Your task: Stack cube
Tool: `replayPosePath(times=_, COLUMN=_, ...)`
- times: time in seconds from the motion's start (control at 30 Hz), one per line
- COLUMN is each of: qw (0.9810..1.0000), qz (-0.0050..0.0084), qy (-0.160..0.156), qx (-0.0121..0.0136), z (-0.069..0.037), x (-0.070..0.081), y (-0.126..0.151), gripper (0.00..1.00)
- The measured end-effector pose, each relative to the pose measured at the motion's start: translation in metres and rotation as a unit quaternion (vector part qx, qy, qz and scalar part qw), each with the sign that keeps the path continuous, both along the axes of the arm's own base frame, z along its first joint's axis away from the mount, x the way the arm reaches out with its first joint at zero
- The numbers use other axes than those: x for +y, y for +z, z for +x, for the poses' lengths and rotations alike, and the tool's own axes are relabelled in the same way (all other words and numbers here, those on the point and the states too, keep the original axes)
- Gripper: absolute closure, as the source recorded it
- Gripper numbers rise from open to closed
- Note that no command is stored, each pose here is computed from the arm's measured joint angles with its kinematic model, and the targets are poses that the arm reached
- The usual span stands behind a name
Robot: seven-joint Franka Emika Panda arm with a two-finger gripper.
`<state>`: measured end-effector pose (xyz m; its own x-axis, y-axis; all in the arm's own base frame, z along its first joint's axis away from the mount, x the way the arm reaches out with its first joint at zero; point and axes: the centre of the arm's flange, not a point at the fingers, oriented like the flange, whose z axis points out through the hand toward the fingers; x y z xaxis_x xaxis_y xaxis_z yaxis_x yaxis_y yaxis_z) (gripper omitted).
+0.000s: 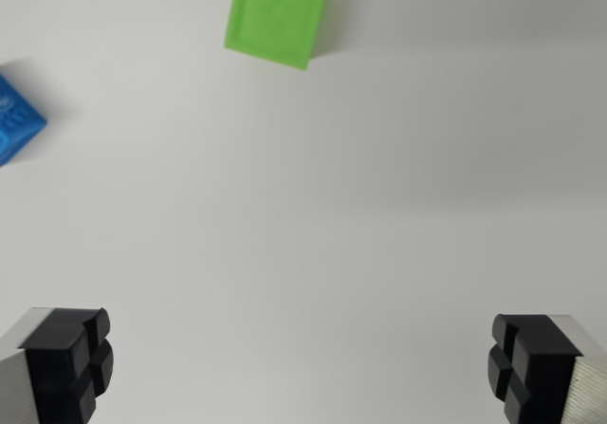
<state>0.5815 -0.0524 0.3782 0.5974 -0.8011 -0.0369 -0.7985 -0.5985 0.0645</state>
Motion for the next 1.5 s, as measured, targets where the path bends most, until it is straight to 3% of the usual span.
replayPosePath(times=0.4, qw=1.0, qz=-0.0018, qy=-0.009, qx=-0.004, z=0.006, x=0.0, y=-0.018, gripper=0.0)
replayPosePath(times=0.77, qw=0.9997, qz=-0.0014, qy=-0.024, qx=-0.0088, z=0.015, x=0.002, y=-0.047, gripper=0.0)
replayPosePath(times=1.0, qw=0.9993, qz=-0.0011, qy=-0.036, qx=-0.0126, z=0.022, x=0.003, y=-0.07, gripper=0.0)
replayPosePath(times=1.5, qw=0.9975, qz=-0.0012, qy=-0.066, qx=-0.0241, z=0.041, x=0.006, y=-0.126, gripper=0.0)
